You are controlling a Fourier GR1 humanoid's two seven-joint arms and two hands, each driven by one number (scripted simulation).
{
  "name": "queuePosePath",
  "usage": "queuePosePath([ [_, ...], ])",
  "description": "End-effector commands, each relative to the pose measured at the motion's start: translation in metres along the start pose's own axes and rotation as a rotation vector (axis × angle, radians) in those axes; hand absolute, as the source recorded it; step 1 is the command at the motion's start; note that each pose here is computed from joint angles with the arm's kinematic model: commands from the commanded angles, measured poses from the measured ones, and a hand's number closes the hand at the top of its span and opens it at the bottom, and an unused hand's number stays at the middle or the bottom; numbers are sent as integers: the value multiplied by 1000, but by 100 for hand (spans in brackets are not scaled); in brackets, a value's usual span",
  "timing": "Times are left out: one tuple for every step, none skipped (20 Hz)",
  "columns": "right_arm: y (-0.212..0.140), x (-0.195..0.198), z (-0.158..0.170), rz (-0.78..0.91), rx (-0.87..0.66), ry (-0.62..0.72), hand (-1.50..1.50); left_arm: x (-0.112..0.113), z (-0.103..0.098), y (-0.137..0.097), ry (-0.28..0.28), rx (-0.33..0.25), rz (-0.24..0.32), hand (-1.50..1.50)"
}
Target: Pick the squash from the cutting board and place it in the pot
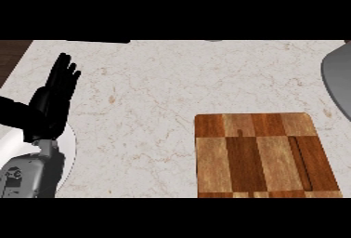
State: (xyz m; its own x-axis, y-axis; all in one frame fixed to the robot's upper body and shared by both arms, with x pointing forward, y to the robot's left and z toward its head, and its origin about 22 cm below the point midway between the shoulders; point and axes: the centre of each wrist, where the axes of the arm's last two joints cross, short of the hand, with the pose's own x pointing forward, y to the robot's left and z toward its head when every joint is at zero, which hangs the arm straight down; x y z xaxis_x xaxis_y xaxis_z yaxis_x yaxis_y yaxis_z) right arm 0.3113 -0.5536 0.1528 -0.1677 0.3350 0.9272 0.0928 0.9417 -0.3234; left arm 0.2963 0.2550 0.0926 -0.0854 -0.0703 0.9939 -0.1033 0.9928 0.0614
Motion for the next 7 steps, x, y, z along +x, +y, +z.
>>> queuePosePath([
  [-15, -8, 22, -76, 85, -76, -150, 1, 1, 9, 2, 22, 11, 0],
  [-17, 1, 16, -68, 88, -71, -150, 8, -2, 0, -11, 16, 6, 0],
  [-22, 5, 18, -61, 89, -82, -150, -2, 1, 1, 3, 13, 13, 0],
  [-17, -1, 18, -74, 79, -69, -150, 5, 0, 2, -10, 4, 0, 0],
  [-22, 6, 18, -69, 97, -76, -150, -1, -1, 3, 3, 17, -3, 0],
  [-17, 0, 18, -74, 90, -77, -150, 1, -5, 3, -5, 6, -5, 0],
  [-22, 4, 20, -66, 92, -71, -150, 5, -3, 5, -11, 6, -1, 0],
])
